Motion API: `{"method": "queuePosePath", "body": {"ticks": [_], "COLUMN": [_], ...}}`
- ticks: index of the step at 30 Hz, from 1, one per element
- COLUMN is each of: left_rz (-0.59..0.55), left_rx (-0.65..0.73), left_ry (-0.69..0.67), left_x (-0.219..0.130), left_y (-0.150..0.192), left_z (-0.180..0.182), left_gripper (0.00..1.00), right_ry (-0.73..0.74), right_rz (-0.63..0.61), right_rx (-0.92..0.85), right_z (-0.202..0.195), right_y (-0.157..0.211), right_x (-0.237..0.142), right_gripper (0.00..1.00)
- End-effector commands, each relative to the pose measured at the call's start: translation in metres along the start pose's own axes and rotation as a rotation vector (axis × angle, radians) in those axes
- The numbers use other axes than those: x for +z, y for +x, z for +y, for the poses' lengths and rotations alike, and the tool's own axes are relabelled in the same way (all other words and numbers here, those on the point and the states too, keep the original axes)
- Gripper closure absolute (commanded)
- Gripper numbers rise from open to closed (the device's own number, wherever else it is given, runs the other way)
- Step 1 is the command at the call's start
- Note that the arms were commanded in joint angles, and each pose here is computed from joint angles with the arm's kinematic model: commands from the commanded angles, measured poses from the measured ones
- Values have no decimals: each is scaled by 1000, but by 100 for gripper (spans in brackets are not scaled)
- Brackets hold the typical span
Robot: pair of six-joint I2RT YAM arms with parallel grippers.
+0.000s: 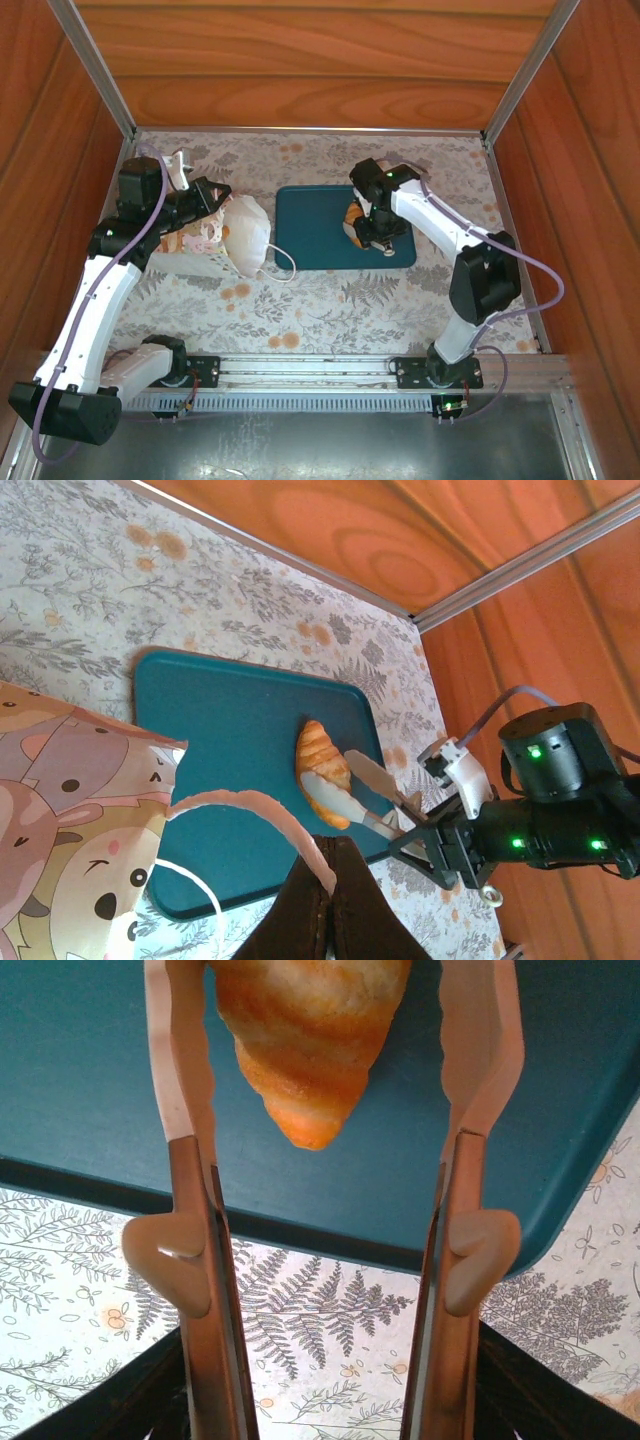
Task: Take the fake bread out of the paper bag
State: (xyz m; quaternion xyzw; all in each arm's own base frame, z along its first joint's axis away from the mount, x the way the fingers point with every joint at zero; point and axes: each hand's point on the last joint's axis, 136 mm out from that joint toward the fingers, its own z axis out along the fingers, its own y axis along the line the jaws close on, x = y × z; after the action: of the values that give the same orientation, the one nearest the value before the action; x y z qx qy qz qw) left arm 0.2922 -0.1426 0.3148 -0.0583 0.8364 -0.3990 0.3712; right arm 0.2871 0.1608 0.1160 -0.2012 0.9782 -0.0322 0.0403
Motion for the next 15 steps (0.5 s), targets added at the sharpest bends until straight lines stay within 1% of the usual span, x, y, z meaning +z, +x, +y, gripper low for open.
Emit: {"method": "queuePosePath", "body": {"ticks": [1,4,9,15], "left_rz": [-32,-32,-34,-35], "left_rx": [23,23,20,21], "left_ry": [38,39,41,42], "left_x": [-6,-6,-7,-7], "left_y": [-8,-8,-8,-9], "left_z": [-11,-11,-12,-13], "left_gripper": [100,100,100,100], "right_ry": [-1,15,43,27], "right_rz": [-15,-41,-65,-38], "right_rx": [1,14,59,148], "right_z": [3,-2,-19,-49], "right_y": [-5,-8,-9,-6], "right_x": [-6,-10,-17,-13], "right_gripper": [39,45,46,45]}}
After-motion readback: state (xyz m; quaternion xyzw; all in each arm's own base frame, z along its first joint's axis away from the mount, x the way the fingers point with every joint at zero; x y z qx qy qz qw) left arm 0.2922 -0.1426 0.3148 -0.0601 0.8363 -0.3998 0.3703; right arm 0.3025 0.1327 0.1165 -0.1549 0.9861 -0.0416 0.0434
